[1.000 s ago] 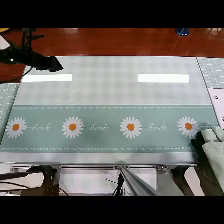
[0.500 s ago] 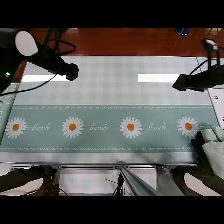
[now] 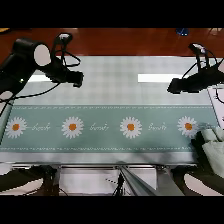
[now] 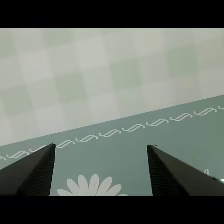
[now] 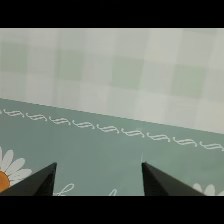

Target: Fold the shirts.

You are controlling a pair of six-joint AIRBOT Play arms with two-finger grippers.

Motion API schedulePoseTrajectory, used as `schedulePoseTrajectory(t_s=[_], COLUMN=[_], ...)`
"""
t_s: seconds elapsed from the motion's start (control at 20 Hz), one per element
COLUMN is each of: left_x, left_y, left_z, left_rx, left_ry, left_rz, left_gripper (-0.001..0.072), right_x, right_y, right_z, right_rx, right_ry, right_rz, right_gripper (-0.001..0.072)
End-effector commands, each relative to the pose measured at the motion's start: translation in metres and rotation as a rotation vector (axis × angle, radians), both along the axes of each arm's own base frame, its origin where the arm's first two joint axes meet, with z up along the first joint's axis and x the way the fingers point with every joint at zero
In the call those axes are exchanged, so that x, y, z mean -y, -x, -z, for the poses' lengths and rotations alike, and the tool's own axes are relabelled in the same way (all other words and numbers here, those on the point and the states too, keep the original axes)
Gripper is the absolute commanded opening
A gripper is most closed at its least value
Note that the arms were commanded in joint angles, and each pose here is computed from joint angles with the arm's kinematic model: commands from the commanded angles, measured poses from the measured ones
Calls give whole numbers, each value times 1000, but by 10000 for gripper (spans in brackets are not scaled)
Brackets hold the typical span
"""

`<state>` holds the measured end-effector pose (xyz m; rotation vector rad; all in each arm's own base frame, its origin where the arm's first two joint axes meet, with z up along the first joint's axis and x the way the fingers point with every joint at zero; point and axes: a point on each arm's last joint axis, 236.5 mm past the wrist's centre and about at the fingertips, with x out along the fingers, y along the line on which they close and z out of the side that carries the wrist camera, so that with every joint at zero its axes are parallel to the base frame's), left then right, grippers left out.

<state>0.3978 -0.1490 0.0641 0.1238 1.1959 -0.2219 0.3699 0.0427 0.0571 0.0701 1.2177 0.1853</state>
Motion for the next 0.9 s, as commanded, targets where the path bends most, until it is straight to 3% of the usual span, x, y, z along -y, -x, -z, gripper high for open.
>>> schedulePoseTrajectory(t_s=[0.0,0.85], left_x=[0,0], left_y=[0,0], left_z=[8,10], left_rx=[-19,-23], left_ry=[-4,-5], left_rz=[-16,-16], left_gripper=[665,665], right_x=[0,0], right_y=[0,0], right_z=[0,0], right_rx=[1,1], right_ry=[6,6], right_rz=[-2,-2], right_gripper=[609,609])
